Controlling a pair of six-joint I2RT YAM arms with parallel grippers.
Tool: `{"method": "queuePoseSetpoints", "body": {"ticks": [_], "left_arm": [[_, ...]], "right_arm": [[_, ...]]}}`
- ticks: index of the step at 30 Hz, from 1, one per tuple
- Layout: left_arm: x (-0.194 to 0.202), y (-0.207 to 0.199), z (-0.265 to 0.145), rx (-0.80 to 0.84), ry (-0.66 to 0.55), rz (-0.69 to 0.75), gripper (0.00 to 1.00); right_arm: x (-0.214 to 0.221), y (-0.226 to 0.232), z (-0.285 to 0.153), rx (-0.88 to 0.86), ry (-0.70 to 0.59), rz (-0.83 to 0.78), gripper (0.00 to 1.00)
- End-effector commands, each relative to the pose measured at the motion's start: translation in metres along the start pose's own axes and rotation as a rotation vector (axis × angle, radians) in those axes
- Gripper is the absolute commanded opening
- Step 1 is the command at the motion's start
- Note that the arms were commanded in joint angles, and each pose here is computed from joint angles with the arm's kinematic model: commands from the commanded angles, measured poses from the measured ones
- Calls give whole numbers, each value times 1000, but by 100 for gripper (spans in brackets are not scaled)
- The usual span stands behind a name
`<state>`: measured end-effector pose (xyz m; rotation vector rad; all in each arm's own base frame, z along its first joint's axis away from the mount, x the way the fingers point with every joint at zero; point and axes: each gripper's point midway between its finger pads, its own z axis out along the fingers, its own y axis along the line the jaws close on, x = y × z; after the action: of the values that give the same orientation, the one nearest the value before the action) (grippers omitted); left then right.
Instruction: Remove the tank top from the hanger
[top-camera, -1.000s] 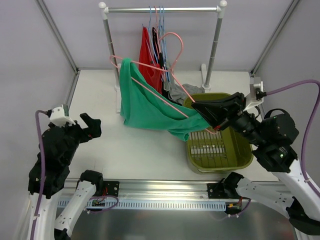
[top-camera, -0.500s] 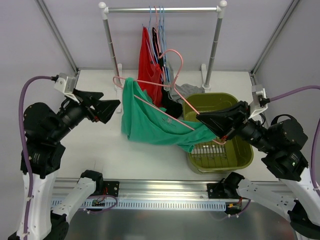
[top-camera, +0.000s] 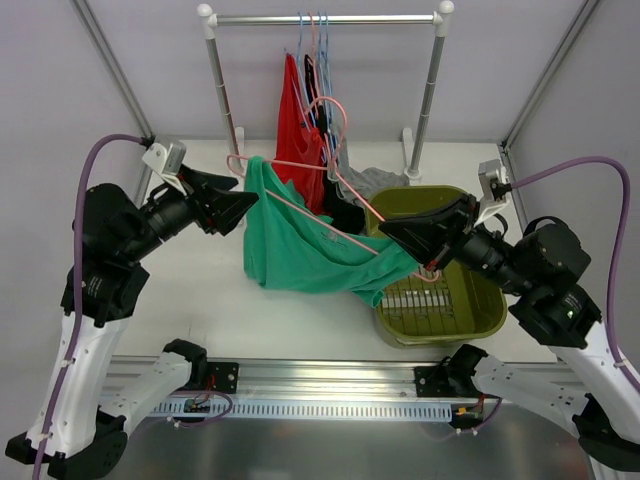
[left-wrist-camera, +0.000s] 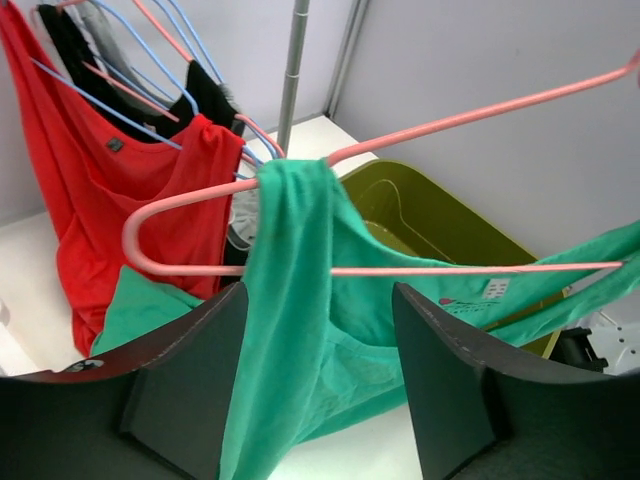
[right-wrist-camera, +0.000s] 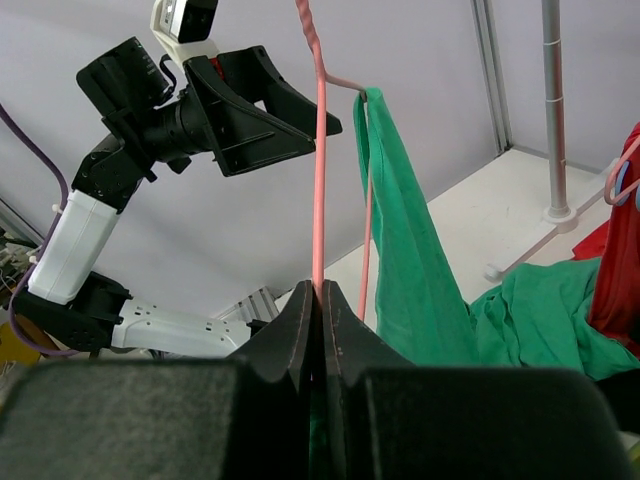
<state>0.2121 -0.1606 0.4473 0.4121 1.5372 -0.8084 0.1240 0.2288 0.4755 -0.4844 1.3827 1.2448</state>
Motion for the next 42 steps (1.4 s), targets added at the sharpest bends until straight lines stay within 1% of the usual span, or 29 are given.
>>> {"method": "queuePoseSetpoints", "body": {"ticks": [1, 5, 6, 7, 8, 9, 11, 12, 13, 15, 17, 19, 20, 22, 23, 24, 25, 26, 28, 30, 32, 33, 35, 36, 37, 40, 42], "left_arm": [[2, -1, 14, 39, -13, 45, 59], [2, 11, 22, -17, -22, 35, 46], [3, 14, 24, -31, -23, 34, 44], [3, 17, 24, -48, -24, 32, 44], [3, 20, 24, -65, -31, 31, 46], [3, 25, 23, -94, -37, 30, 54], [2, 27, 21, -106, -45, 35, 58], [2, 27, 19, -113, -50, 36, 62], [2, 27, 19, -112, -53, 37, 69], [2, 28, 18, -115, -54, 42, 70], [2, 27, 20, -111, -51, 40, 69], [3, 25, 25, -92, -46, 37, 65], [2, 24, 26, -84, -46, 35, 53], [1, 22, 30, -69, -44, 35, 38], [2, 20, 31, -61, -42, 36, 27], [2, 20, 32, -60, -40, 35, 24], [2, 19, 32, -57, -41, 36, 23], [2, 19, 32, -59, -45, 37, 16], [2, 21, 31, -70, -50, 35, 9], [0, 26, 28, -105, -67, 26, 0], [-6, 31, 24, -150, -96, 0, 0], [-13, 41, 15, -224, -137, -10, 0], [-23, 52, 2, -317, -199, -52, 0], [-33, 61, -14, -399, -261, -59, 0], [-37, 65, -22, -437, -287, -67, 0], [-54, 68, -53, -514, -388, -87, 0], [-65, 64, -67, -529, -435, -96, 0]], "right_arm": [[-40, 20, -1, -54, -115, -13, 0], [-39, 24, 2, -75, -109, -1, 0], [-40, 25, 1, -79, -110, -2, 0], [-39, 25, 1, -77, -107, -3, 0], [-40, 25, 0, -79, -110, -4, 0], [-41, 26, -1, -80, -113, -8, 0], [-41, 25, -1, -77, -116, -13, 0], [-41, 25, -1, -79, -115, -14, 0], [-41, 26, -1, -81, -116, -14, 0], [-40, 27, -1, -90, -109, -13, 0], [-40, 31, -1, -107, -103, -9, 0], [-41, 33, 0, -121, -104, -3, 0], [-40, 35, 0, -129, -100, -3, 0], [-40, 35, -1, -132, -102, -4, 0], [-40, 35, -2, -131, -104, -6, 0], [-40, 35, -2, -129, -105, -8, 0], [-40, 35, -3, -128, -105, -7, 0], [-41, 35, -4, -127, -111, -12, 0], [-40, 35, -5, -129, -108, -11, 0], [-39, 34, -5, -128, -108, -23, 0], [-35, 30, -4, -116, -99, -37, 0], [-32, 28, -4, -110, -91, -52, 0], [-25, 24, -4, -103, -74, -62, 0], [-22, 25, -5, -111, -64, -69, 0], [-21, 26, -9, -119, -63, -75, 0], [-21, 34, -16, -153, -66, -96, 0], [-25, 39, -20, -174, -72, -103, 0]]}}
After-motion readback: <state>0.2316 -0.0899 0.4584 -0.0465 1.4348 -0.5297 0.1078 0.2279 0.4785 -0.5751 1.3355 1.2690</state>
